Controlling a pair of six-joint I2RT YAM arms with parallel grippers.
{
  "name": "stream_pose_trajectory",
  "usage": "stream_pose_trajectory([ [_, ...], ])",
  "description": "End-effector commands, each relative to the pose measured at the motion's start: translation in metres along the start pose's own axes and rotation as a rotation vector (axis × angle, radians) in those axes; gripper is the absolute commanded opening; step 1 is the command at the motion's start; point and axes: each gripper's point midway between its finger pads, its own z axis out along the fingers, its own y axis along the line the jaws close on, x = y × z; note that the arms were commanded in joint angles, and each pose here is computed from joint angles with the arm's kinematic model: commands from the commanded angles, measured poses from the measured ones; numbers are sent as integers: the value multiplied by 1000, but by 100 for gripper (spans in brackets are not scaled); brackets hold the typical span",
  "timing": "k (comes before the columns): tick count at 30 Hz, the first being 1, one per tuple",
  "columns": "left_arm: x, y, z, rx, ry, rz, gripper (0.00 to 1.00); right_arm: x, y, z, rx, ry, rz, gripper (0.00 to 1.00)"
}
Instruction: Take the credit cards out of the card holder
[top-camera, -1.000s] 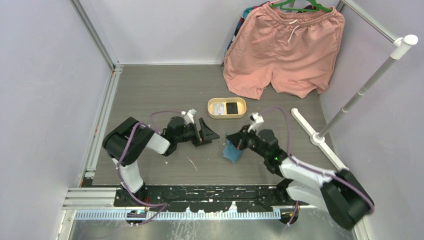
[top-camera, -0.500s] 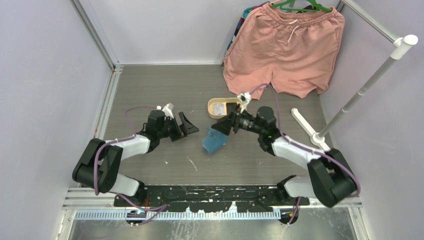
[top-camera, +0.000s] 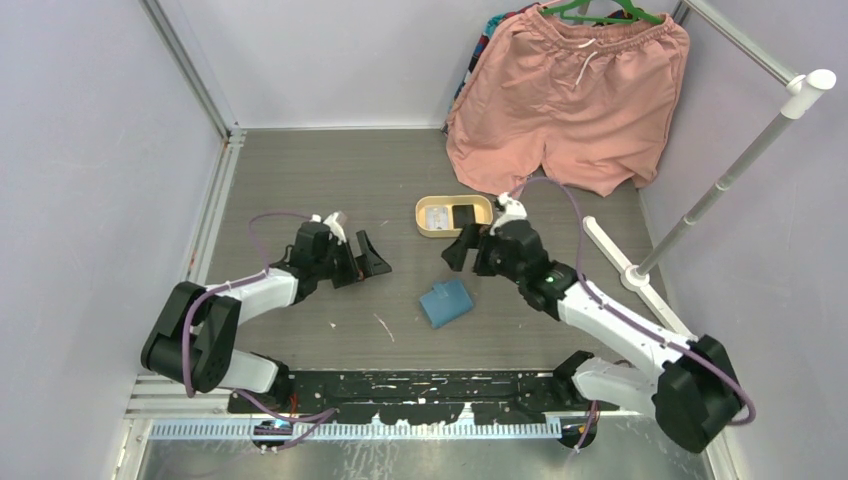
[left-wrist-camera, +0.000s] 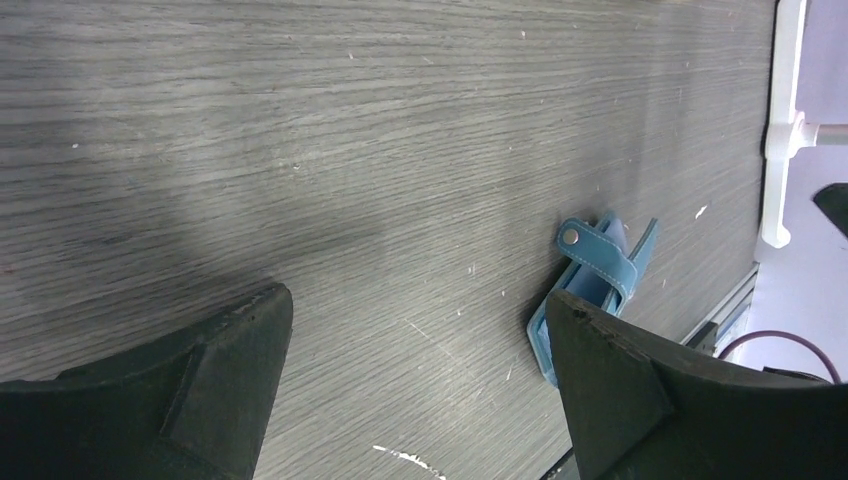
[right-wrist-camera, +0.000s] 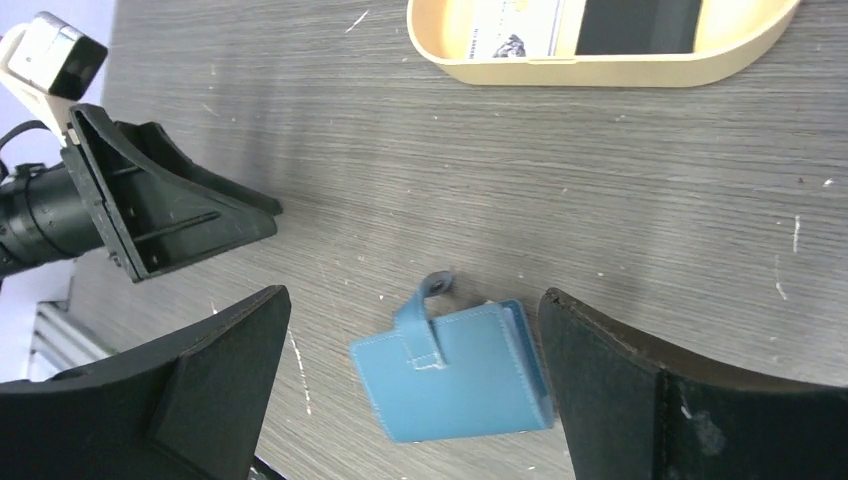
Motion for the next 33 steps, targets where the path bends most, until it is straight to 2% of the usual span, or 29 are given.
stream_pose_trajectory([
  [1, -16, -5, -4, -10, -37, 45, 97, 7, -7, -5, 293, 54, -59, 100],
  [5, -18, -6, -5, -12, -45, 48, 97, 32, 14, -8, 421, 128, -240, 100],
  [8, -17, -4, -6, -20, -47, 49, 97, 48, 11, -6, 577, 197, -296, 100],
  [12, -18, -2, -7, -26, -50, 46, 97, 54, 12, 9, 695, 204, -254, 100],
  [15, -18, -1, -11, -24, -56, 39, 98, 41, 26, 19, 698, 162, -220, 100],
  [19, -20, 2, -17, 2, -68, 16, 99, 25, 35, 26, 784, 153, -233, 100],
  [23, -18, 3, -21, 13, -79, 16, 99, 42, 38, 39, 860, 257, -264, 99],
  [27, -14, 5, -24, 15, -78, 18, 99, 65, 42, 45, 849, 330, -239, 89],
  [33, -10, 4, -24, 32, -65, 23, 100, 87, 28, 40, 884, 397, -232, 84],
])
